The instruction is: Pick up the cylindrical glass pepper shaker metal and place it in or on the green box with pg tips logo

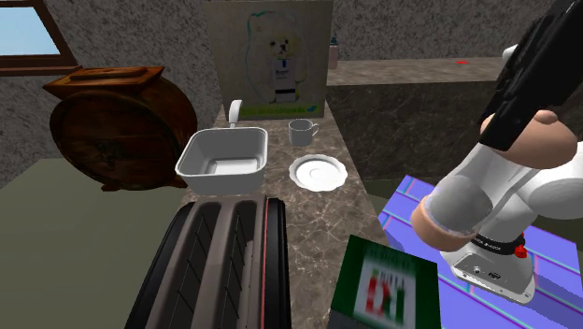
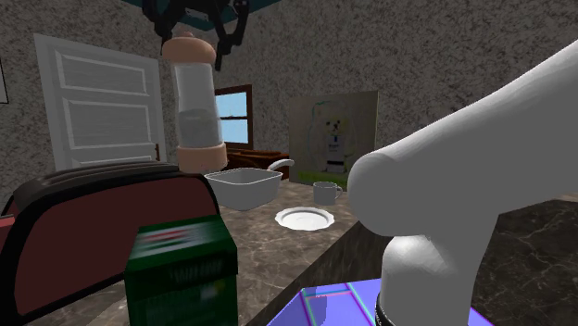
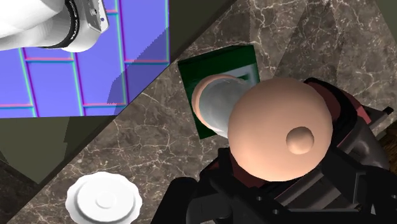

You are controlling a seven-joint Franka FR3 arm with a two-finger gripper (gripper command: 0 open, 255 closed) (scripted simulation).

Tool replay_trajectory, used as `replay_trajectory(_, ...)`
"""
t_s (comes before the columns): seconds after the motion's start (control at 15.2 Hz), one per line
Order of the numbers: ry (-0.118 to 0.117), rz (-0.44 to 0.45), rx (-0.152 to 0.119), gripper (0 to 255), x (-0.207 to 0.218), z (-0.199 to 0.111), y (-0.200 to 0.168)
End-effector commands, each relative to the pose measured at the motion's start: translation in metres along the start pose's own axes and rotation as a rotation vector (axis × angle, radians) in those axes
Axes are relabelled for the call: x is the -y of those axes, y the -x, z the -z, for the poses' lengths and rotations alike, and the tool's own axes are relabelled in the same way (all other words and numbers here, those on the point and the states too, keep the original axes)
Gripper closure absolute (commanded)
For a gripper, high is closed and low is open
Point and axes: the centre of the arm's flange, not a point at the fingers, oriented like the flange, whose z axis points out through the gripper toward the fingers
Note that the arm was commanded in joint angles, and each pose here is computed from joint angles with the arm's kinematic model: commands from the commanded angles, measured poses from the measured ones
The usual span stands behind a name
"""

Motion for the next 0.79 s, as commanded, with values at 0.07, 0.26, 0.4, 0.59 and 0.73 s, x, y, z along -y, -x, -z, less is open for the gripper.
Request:
replay_trajectory(0.07,0.000,0.000,0.000,255,-0.004,-0.016,0.001)
replay_trajectory(0.26,0.000,0.000,0.000,255,-0.007,-0.031,0.002)
replay_trajectory(0.4,0.000,0.000,0.000,255,-0.008,-0.041,0.003)
replay_trajectory(0.59,0.000,0.000,0.000,255,-0.011,-0.057,0.004)
replay_trajectory(0.73,0.000,0.000,0.000,255,-0.013,-0.067,0.005)
